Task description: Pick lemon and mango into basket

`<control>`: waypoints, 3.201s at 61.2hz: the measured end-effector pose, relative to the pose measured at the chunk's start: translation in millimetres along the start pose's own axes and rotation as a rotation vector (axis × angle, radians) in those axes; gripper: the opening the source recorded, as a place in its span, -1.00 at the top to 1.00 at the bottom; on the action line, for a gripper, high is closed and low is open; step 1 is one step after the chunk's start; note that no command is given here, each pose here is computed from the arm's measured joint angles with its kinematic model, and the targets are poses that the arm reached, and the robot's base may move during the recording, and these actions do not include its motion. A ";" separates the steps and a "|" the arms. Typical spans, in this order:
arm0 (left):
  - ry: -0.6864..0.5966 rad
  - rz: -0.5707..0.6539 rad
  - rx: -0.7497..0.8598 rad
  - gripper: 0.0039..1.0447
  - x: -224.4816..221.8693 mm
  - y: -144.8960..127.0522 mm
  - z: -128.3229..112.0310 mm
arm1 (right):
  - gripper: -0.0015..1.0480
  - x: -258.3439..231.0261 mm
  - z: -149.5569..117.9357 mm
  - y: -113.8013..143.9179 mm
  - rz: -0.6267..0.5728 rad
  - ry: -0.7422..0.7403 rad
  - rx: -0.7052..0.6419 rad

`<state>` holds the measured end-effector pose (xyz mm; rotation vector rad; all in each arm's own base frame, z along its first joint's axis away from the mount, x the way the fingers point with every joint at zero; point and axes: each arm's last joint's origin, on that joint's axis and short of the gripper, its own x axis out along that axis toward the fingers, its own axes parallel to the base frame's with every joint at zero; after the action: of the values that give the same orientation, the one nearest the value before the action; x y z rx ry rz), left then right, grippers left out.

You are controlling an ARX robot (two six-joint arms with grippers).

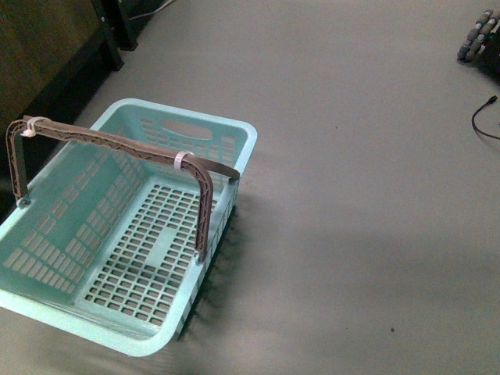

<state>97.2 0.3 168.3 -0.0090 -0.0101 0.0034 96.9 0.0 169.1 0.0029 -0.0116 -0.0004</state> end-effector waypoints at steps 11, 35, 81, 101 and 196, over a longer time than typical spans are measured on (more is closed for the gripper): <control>0.000 0.000 0.000 -0.87 0.0 0.0 0.0 | -0.83 0.0 0.0 0.0 0.000 0.000 0.000; 0.000 0.000 0.000 -0.87 0.0 0.0 0.0 | -0.83 0.0 0.0 0.0 0.000 0.000 0.000; 0.657 0.216 -1.004 -0.87 140.7 8.4 -49.1 | -0.83 0.0 0.0 0.0 0.000 0.000 0.000; 0.731 0.319 -1.094 -0.87 216.0 -31.7 -97.3 | -0.83 0.0 0.0 0.0 0.000 0.000 0.000; 0.672 0.259 -1.241 0.90 240.7 -53.8 -67.5 | -0.83 0.0 0.0 0.0 0.000 0.000 0.000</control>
<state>338.7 -53.3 103.8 -1.2515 0.6631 0.2527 96.9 0.0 169.1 0.0029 -0.0116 -0.0004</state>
